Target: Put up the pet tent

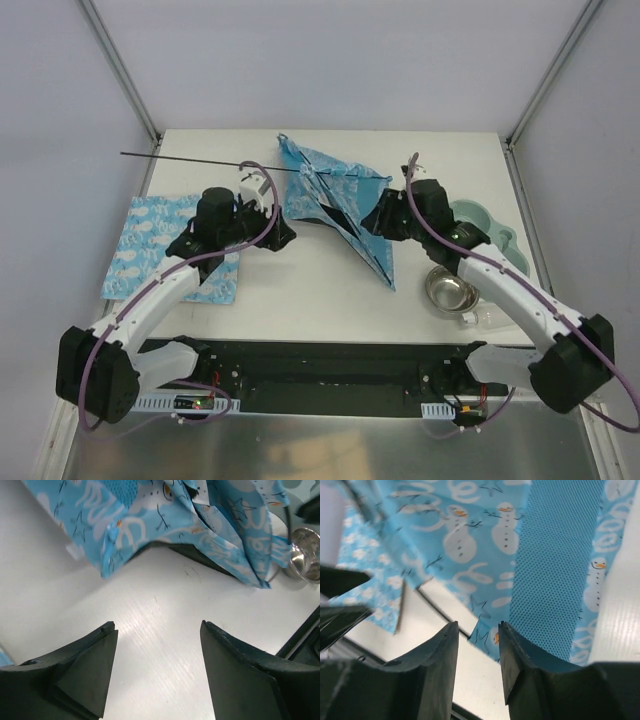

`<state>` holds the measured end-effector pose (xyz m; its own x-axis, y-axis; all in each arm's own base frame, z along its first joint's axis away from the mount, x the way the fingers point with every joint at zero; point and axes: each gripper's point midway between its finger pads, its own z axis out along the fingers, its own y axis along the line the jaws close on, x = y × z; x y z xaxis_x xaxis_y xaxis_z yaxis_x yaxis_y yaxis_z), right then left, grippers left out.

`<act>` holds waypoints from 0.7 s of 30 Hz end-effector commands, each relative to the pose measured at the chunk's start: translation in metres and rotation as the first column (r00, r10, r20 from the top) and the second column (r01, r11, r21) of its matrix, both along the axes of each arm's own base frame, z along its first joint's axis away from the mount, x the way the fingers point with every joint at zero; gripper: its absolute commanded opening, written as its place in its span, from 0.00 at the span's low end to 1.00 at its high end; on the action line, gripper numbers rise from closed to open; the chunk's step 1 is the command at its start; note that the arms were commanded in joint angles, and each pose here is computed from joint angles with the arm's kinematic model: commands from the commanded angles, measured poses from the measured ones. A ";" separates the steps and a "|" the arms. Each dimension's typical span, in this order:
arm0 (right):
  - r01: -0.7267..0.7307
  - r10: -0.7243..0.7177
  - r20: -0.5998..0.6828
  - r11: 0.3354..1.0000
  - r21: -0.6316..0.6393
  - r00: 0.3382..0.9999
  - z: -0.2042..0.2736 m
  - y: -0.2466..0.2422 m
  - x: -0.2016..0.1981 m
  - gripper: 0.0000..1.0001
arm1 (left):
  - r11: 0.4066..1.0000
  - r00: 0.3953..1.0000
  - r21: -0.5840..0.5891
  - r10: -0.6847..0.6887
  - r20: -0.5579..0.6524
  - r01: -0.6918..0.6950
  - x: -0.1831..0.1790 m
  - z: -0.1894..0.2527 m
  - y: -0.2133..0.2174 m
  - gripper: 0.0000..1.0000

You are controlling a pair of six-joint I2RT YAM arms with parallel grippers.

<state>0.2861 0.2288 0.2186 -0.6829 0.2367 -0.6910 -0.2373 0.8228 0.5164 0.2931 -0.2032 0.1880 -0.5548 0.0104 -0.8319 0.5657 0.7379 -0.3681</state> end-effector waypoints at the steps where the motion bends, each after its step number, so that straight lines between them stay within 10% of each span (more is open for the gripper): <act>1: 0.160 -0.161 -0.023 0.987 -0.034 0.987 -0.021 -0.014 0.041 0.45 | 1.000 0.997 0.012 0.003 0.075 -0.004 -0.021 0.015 0.012 0.71; 14: 0.003 -0.025 0.105 0.978 0.210 0.994 0.074 0.067 0.043 0.58 | 0.967 0.952 0.095 0.210 0.222 -0.235 -0.046 0.036 0.073 0.75; 21: 0.091 -0.066 -0.078 0.925 0.370 0.995 0.043 0.163 0.023 0.65 | 0.914 0.878 0.048 0.371 0.301 -0.403 -0.050 0.100 0.105 0.74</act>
<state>0.3062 0.3425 0.2720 -0.6699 0.3783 -0.6388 -0.2698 0.6776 0.6842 0.2432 -0.1234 0.2322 -0.3946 -0.0068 -0.9188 0.3979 0.9001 -0.1775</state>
